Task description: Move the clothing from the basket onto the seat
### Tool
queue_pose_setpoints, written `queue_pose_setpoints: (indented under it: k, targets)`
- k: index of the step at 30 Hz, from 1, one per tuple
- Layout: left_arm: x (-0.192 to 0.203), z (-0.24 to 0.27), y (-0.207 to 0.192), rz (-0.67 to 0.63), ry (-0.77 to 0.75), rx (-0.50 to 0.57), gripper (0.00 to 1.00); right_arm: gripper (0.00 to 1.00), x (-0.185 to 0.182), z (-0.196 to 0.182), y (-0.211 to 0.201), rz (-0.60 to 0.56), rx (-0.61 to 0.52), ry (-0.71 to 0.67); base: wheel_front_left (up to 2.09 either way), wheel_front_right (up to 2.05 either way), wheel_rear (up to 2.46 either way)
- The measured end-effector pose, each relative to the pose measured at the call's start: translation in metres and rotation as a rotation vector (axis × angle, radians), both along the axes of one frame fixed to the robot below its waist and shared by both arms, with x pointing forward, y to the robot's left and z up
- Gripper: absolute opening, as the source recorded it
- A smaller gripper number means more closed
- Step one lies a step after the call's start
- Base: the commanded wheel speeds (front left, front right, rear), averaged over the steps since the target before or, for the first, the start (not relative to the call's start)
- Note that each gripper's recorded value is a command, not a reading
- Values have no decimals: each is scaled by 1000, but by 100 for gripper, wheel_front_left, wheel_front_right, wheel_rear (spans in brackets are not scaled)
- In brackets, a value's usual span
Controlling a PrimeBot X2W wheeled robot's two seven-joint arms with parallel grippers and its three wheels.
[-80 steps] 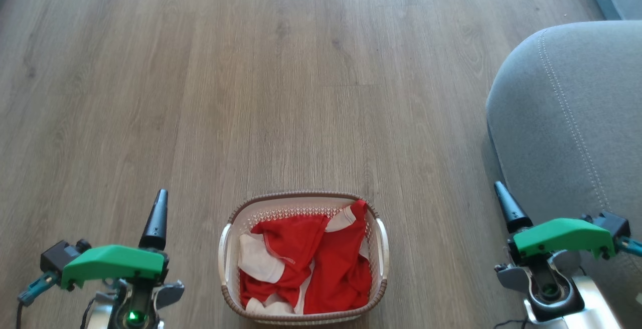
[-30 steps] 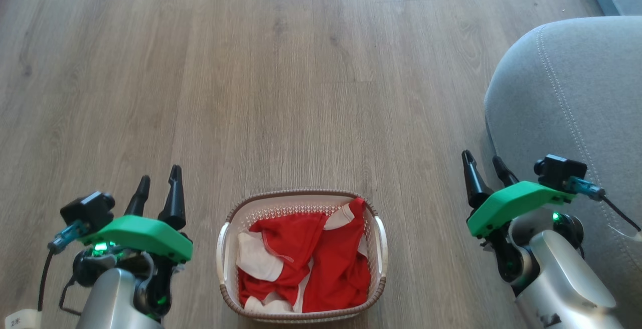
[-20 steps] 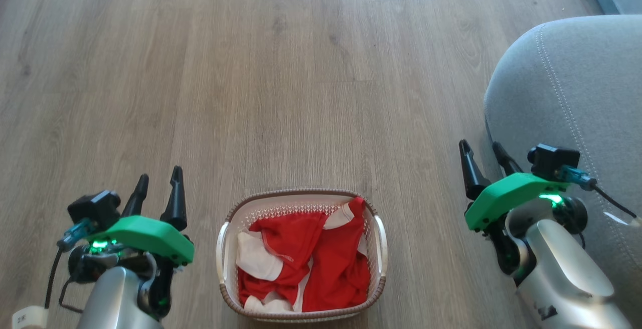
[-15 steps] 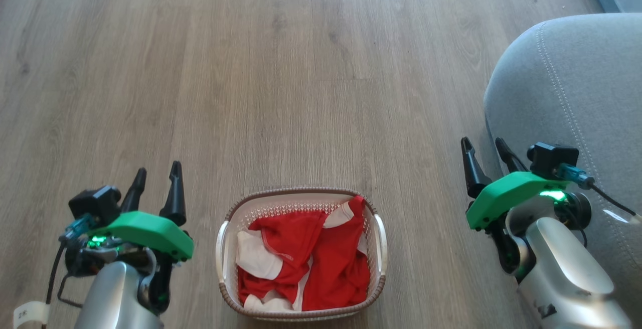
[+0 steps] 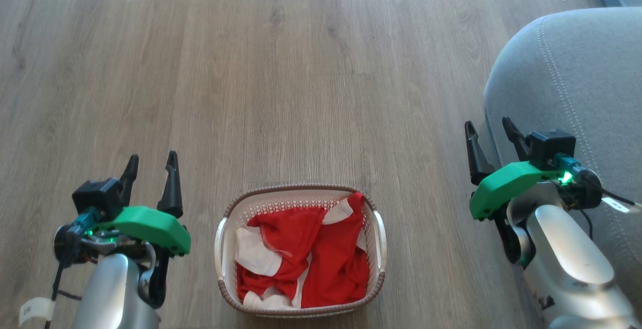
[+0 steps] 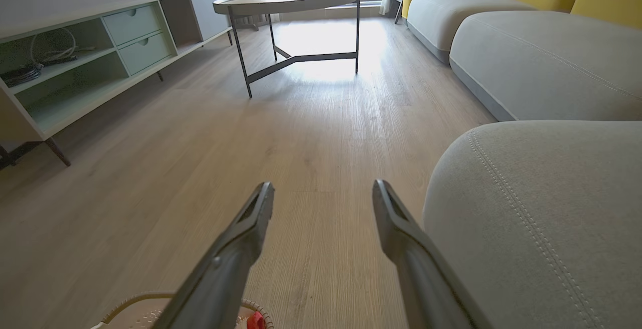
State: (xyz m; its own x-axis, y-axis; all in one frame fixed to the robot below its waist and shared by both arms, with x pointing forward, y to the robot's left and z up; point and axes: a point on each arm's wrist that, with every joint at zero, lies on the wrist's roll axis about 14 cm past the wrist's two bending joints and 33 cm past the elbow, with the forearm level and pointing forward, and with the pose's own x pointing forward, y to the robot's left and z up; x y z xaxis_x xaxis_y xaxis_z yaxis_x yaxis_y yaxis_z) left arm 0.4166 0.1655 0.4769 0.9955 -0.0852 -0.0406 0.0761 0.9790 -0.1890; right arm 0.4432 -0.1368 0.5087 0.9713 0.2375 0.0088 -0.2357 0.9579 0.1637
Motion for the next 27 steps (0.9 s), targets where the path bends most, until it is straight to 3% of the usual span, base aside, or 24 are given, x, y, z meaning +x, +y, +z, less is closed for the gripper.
queue_pose_setpoints:
  k: [11, 27]
  targets:
    - [4, 15, 2, 8, -58, 38, 100, 100, 3, 20, -6, -29, -6, -78, 0, 0, 0]
    - [3, 17, 6, 28, -65, 33, 100, 100, -3, 17, -10, -47, 1, -74, 0, 0, 0]
